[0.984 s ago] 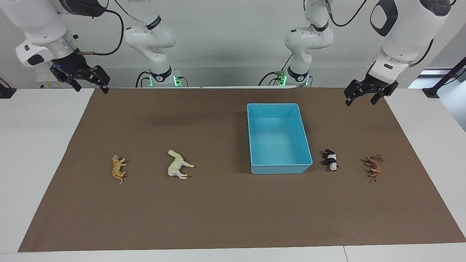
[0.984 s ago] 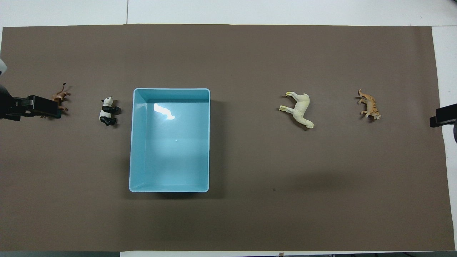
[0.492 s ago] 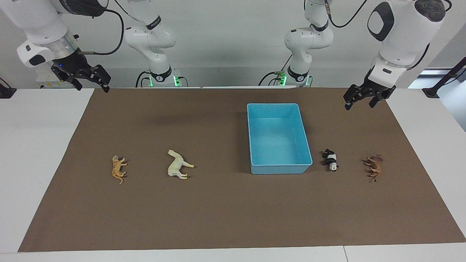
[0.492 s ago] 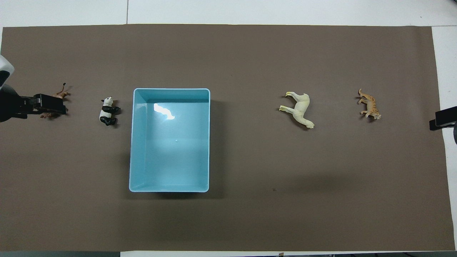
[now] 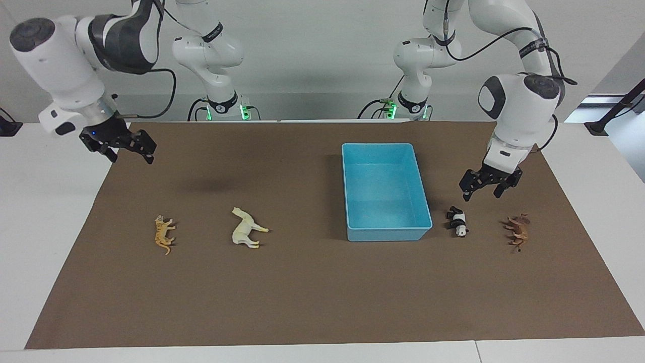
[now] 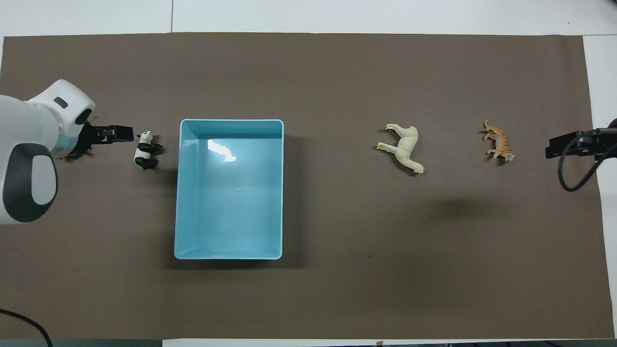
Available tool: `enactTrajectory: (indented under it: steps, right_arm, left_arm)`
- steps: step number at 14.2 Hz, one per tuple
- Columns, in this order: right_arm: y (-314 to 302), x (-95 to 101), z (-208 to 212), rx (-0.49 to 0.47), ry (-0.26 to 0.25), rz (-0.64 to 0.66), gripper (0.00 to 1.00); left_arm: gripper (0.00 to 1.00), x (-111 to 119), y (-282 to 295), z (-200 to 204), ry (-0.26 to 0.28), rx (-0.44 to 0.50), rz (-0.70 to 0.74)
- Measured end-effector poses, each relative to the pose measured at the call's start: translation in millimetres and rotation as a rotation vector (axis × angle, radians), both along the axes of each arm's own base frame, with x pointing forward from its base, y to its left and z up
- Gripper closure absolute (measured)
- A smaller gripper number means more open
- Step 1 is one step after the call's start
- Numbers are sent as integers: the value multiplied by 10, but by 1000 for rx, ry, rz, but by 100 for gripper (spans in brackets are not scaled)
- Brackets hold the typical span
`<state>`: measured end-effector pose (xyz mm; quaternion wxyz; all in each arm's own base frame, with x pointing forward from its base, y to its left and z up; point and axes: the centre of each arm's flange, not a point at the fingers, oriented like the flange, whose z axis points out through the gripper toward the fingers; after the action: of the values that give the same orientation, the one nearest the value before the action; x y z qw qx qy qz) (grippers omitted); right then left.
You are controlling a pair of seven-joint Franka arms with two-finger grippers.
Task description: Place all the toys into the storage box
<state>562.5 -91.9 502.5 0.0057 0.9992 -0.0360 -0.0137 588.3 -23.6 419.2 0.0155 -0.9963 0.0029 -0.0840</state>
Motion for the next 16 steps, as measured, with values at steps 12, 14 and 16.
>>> enactTrajectory:
  steps: [12, 14, 16]
  right_arm:
    - [71, 585, -1924, -43, -46, 112, 0]
    - [71, 578, -1982, -42, -36, 122, 0]
    - [71, 567, -2036, -40, -25, 160, 0]
  left_arm:
    - [0, 120, -143, -956, 47, 52, 22]
    - [0, 144, -163, -1073, 42, 47, 17]
    - [0, 155, -167, -1100, 36, 44, 16]
